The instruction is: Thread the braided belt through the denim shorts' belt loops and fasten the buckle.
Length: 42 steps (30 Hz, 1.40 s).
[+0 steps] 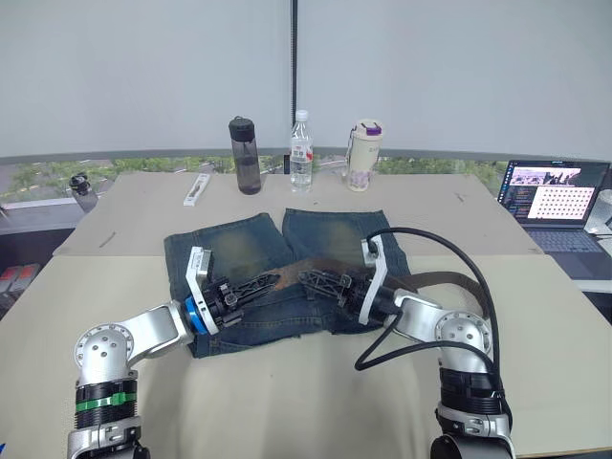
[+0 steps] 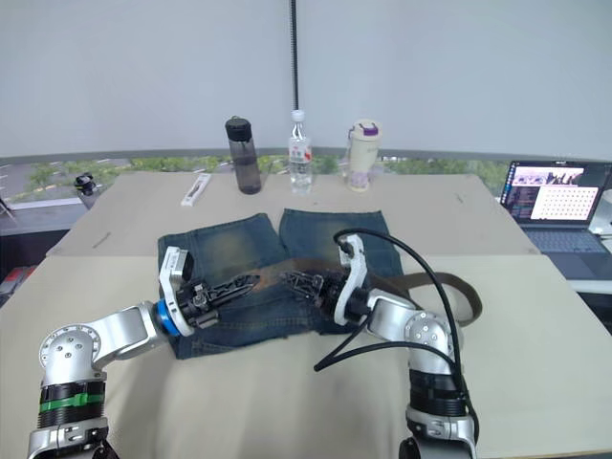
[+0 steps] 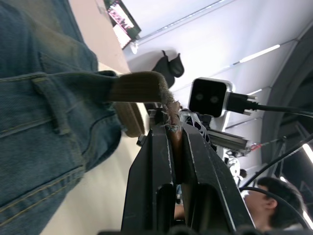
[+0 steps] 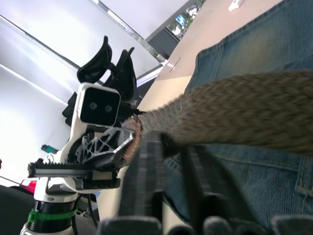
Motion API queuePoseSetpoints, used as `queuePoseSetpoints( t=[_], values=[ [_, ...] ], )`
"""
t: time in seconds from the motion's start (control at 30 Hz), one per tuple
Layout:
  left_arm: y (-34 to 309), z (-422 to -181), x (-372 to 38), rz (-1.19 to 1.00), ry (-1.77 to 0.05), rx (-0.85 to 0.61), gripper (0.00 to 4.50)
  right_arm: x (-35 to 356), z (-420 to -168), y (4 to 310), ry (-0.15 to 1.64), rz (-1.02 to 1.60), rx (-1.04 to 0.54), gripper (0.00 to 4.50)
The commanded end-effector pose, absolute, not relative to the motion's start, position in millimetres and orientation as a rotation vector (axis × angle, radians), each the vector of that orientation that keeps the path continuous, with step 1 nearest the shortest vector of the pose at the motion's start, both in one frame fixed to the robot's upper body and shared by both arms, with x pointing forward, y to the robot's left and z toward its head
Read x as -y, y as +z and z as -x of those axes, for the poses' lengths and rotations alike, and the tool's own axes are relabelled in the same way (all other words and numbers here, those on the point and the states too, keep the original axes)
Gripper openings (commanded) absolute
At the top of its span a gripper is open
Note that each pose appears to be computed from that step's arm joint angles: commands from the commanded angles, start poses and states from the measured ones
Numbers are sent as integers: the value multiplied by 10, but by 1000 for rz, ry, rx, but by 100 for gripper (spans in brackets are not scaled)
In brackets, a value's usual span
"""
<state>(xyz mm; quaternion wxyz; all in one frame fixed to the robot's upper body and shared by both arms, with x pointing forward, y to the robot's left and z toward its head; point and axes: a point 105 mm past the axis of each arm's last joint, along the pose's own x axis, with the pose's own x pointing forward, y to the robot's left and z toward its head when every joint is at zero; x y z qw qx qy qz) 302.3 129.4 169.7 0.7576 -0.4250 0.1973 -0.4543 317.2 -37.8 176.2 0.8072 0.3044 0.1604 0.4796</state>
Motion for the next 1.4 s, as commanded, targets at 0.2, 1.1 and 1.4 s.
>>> queuePoseSetpoints(
  t=[0.2, 1.1, 1.4],
  values=[
    [1707, -3096, -1270, 345, -943, -217, 177, 523, -3341, 1786, 890, -473, -309, 0],
    [1223, -3059, -1552, -113, -912, -119, 449, 455, -3653, 1175, 718, -347, -477, 0],
    [1256, -3100, -1580, 310, -842, -262, 449, 98, -3596, 1358, 883, -554, -424, 0]
  ],
)
